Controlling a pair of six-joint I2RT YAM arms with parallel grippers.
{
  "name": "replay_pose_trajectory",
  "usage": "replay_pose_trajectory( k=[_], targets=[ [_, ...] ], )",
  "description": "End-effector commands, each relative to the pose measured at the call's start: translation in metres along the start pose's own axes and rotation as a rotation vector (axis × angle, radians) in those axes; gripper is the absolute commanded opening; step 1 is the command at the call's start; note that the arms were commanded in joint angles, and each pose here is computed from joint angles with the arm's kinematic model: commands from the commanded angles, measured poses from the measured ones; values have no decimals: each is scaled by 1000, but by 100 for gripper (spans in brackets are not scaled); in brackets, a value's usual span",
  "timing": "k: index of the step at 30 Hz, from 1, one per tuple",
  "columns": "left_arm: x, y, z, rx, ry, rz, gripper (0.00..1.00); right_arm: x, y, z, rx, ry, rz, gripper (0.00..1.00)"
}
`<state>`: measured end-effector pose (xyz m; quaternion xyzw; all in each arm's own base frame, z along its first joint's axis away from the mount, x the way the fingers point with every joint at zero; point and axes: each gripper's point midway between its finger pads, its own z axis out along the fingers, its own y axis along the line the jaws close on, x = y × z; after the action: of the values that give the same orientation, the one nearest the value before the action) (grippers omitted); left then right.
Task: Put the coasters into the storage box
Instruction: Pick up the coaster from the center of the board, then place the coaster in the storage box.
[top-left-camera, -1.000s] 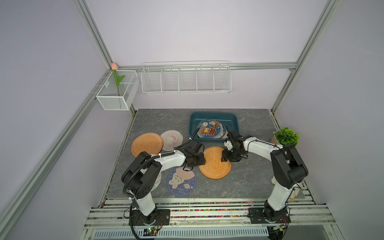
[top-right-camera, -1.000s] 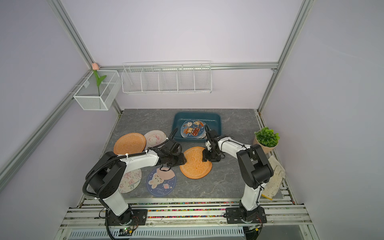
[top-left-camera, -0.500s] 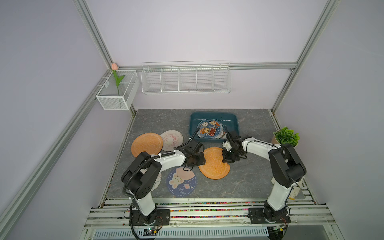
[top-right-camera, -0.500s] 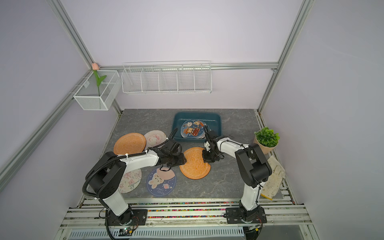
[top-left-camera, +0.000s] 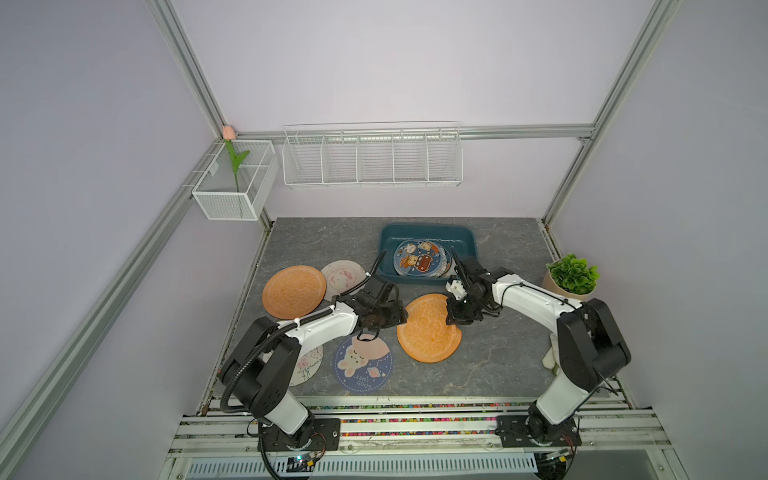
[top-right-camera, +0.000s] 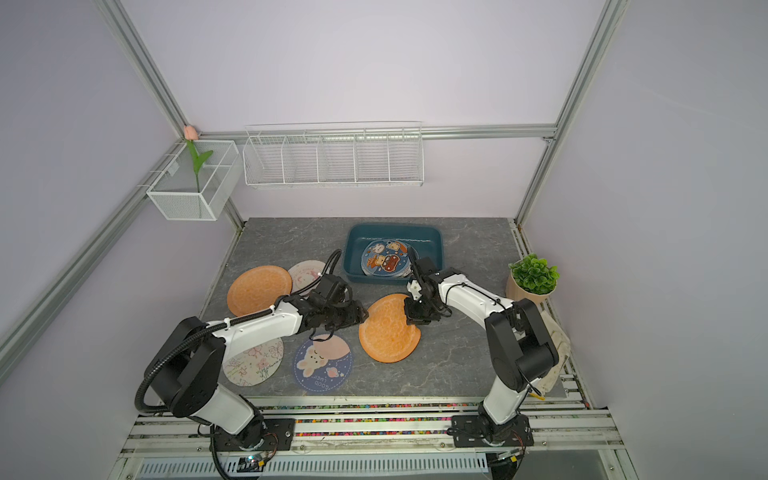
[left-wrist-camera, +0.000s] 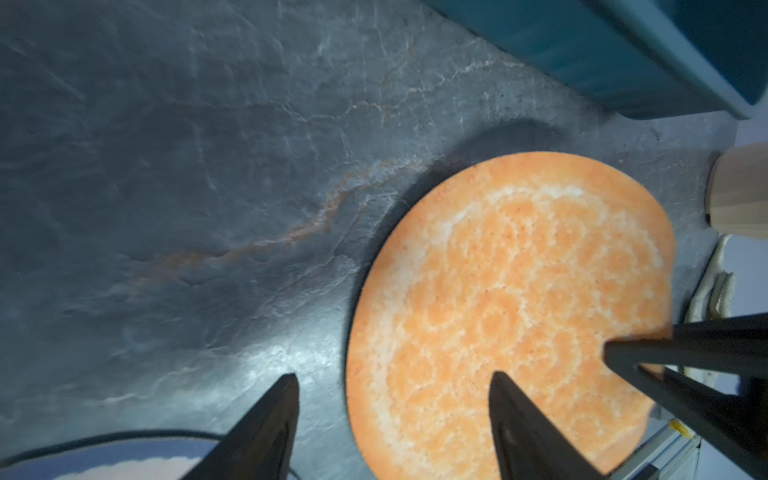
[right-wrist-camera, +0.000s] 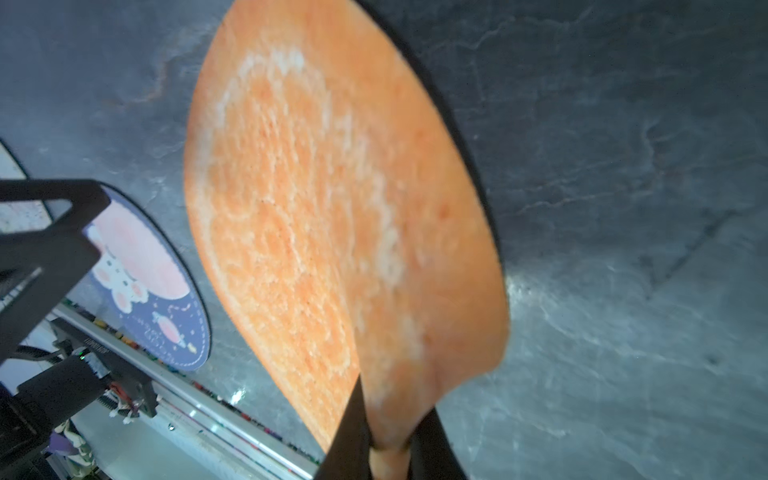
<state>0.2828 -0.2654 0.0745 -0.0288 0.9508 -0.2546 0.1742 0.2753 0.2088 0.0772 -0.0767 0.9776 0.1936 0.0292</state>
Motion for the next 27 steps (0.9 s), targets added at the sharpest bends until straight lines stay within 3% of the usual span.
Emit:
replay_pose_trajectory(
  k=[1, 7, 13, 20, 27],
  targets=[
    [-4, 16, -14, -36, -30, -16, 75, -1, 16, -39, -18, -27, -38, 7],
    [-11, 30, -28, -59, -67, -27, 81, -38, 33, -84, -56, -144, -34, 7],
    [-16, 38, -34, -82, -88, -44, 85, -103, 39, -104, -117, -284, 22, 7],
    [-22, 45, -42, -98, -107, -45, 90, -186, 30, -99, -129, -392, 98, 7],
    [-27, 57, -52, -96, -130, -57, 93, -234, 15, -69, -130, -431, 192, 7]
  ],
)
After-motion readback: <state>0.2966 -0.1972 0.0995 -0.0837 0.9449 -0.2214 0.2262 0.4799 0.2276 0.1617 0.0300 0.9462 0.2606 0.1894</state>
